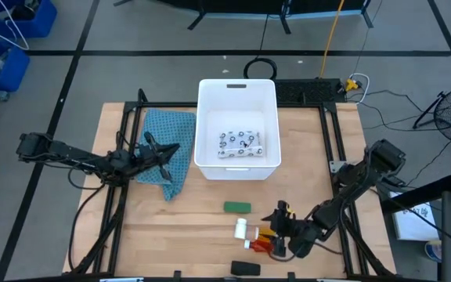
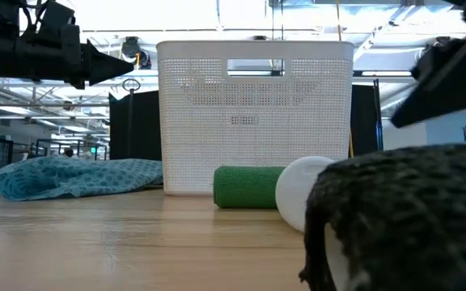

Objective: Pick & place medical supplies in basket/bin
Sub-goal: Put the orange medicine bottle into the white bin

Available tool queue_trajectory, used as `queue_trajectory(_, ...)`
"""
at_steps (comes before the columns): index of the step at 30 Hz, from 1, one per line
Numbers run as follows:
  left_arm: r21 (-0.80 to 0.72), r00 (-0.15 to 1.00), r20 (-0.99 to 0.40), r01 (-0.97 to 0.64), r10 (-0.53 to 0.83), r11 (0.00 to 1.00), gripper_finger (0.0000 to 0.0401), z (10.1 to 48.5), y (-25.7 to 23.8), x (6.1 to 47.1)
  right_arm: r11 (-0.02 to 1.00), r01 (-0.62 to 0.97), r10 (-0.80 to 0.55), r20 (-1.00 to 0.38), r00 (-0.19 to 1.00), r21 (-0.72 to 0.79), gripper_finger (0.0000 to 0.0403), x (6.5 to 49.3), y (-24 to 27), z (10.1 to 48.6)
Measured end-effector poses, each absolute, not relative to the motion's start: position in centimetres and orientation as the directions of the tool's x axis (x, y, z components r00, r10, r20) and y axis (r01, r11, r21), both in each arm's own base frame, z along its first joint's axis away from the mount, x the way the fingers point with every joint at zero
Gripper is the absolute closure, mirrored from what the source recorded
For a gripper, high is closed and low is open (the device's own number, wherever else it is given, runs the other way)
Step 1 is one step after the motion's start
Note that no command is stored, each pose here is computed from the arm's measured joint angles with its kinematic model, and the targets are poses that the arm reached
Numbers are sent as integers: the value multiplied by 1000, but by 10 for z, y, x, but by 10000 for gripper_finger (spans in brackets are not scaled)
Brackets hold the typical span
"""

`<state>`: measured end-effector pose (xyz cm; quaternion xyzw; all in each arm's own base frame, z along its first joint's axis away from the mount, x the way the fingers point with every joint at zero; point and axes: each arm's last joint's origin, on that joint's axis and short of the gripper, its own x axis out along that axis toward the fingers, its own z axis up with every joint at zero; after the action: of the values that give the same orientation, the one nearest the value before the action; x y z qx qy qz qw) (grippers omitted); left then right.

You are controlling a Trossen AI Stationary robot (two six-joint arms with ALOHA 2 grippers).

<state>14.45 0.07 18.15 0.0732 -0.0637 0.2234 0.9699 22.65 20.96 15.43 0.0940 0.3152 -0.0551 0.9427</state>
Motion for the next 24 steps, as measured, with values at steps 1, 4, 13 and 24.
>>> queue_trajectory(1, 114, 892, 156, -443, 424, 890, 370, 182, 1, 144, 976, 157, -35, -603, 797, 151, 160, 225, 213, 152)
queue_trajectory(4, 114, 892, 156, -442, 424, 890, 370, 182, 1, 144, 975, 130, -1, -586, 810, 178, 160, 222, 221, 152)
queue_trajectory(13, 113, 893, 156, -442, 423, 890, 370, 181, 1, 144, 979, 115, 9, -595, 804, 171, 160, 217, 228, 146)
queue_trajectory(24, 89, 897, 156, -430, 414, 898, 370, 181, 0, 145, 985, 129, -18, -682, 732, 112, 160, 218, 225, 121)
